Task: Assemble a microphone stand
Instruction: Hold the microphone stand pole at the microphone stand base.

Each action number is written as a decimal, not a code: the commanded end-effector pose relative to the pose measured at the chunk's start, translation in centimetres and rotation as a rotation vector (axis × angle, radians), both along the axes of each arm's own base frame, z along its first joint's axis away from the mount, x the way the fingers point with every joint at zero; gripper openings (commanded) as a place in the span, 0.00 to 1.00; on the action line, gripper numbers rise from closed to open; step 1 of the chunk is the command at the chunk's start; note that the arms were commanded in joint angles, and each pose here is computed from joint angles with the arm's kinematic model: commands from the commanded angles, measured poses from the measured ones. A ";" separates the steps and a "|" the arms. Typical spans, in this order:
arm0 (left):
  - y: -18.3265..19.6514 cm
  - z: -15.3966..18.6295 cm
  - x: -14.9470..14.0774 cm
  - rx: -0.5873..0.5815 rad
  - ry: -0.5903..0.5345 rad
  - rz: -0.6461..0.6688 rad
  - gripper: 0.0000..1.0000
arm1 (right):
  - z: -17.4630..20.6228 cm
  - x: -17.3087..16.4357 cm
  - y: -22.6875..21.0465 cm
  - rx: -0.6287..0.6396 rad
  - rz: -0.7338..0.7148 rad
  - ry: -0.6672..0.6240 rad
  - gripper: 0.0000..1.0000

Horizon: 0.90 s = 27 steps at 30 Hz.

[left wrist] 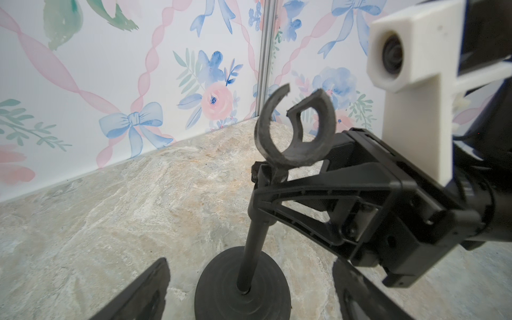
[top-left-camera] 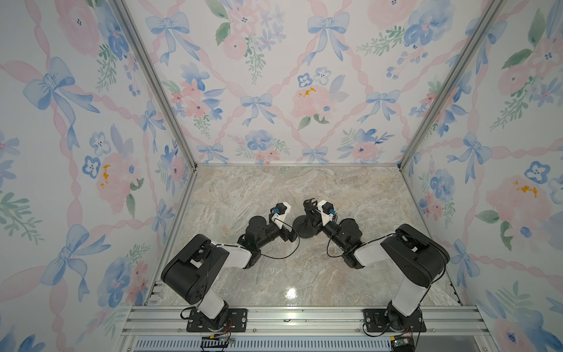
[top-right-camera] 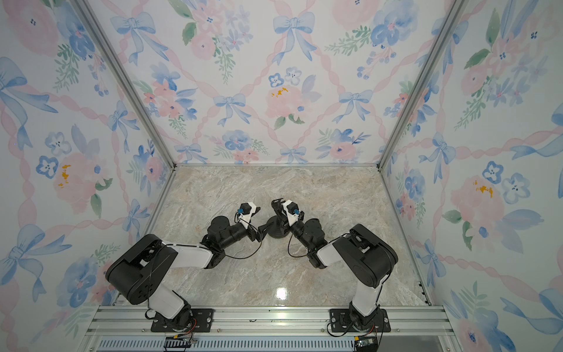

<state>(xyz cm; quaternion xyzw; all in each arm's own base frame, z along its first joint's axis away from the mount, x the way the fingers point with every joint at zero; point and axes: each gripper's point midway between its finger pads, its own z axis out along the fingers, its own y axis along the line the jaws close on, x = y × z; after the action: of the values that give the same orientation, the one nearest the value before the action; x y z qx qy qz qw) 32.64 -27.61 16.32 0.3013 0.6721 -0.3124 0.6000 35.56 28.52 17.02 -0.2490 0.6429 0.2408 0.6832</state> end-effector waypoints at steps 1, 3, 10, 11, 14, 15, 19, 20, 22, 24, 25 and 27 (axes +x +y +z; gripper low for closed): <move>0.0 0.6 0.0 -0.018 -0.015 -0.014 0.94 | -7.4 -0.5 -1.5 -0.183 -0.039 0.203 0.12; 0.0 0.5 0.0 -0.017 -0.013 -0.013 0.94 | -7.3 -0.3 -1.8 -0.184 -0.053 0.206 0.12; 0.0 0.5 0.0 -0.017 -0.013 -0.014 0.94 | -7.0 0.3 -2.0 -0.206 -0.062 0.226 0.12; 0.0 0.5 0.0 -0.017 -0.014 -0.013 0.94 | -6.9 0.3 -2.0 -0.208 -0.061 0.230 0.12; 0.0 0.5 0.0 -0.017 -0.014 -0.015 0.94 | -6.6 0.4 -1.8 -0.210 -0.058 0.240 0.12; 0.0 0.6 0.0 -0.018 -0.015 -0.015 0.94 | -6.5 0.4 -1.8 -0.209 -0.056 0.245 0.12; -0.1 0.6 0.0 -0.017 -0.015 -0.018 0.94 | -6.0 0.3 -1.7 -0.212 -0.050 0.253 0.12; -0.1 0.5 0.0 -0.016 -0.015 -0.021 0.94 | -5.9 0.3 -1.7 -0.213 -0.047 0.255 0.12; -0.1 0.5 0.0 -0.015 -0.016 -0.023 0.94 | -5.6 0.2 -1.7 -0.213 -0.046 0.251 0.12; -0.2 0.4 0.0 -0.013 -0.016 -0.023 0.94 | -5.8 0.3 -1.7 -0.218 -0.045 0.251 0.12; -0.2 0.5 0.0 -0.015 -0.017 -0.023 0.94 | -5.9 0.2 -1.6 -0.218 -0.042 0.253 0.12; -0.2 0.5 0.0 -0.014 -0.020 -0.025 0.94 | -6.4 0.1 -1.5 -0.219 -0.038 0.264 0.12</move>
<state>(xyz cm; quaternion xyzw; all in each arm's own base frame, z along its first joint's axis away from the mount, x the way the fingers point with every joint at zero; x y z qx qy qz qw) 32.48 -27.73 16.34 0.3051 0.6701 -0.3162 0.5983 36.06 28.50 16.89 -0.2598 0.6845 0.2267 0.6423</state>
